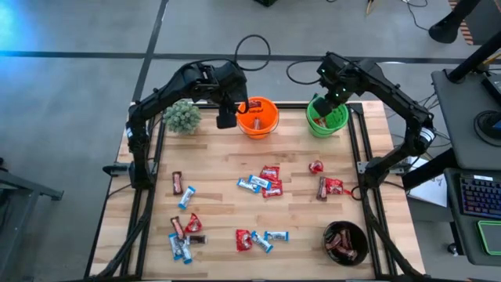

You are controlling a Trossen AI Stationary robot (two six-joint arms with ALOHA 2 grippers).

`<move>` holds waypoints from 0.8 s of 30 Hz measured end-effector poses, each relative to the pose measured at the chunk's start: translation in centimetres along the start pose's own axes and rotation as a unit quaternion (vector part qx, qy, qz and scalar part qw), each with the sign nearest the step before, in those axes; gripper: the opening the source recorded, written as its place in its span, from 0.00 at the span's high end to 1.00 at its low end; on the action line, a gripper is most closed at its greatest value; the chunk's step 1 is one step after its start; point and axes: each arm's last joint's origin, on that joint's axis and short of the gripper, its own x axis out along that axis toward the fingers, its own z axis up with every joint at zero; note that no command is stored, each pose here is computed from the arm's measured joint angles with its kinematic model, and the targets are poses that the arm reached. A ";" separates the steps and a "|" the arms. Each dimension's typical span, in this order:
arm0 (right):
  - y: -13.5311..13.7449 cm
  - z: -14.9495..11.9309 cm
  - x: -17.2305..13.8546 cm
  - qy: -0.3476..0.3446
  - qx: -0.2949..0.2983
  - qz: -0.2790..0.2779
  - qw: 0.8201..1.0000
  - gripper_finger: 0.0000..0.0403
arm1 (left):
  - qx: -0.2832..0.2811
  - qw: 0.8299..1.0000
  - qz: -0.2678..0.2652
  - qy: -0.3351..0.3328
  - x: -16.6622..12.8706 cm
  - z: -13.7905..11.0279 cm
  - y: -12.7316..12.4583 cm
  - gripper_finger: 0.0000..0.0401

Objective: Organize candy in baskets
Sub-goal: Put the red candy into the green bucket

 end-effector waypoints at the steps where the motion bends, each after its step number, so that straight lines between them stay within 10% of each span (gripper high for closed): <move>1: 0.0 0.0 0.0 -0.001 0.000 -0.007 1.000 0.96 | 0.000 1.000 0.001 0.001 0.0 0.0 0.0 0.62; 24: -0.1 -0.1 0.1 0.008 0.011 -0.024 1.000 0.70 | -0.012 0.998 0.059 0.031 0.1 -0.2 0.4 0.48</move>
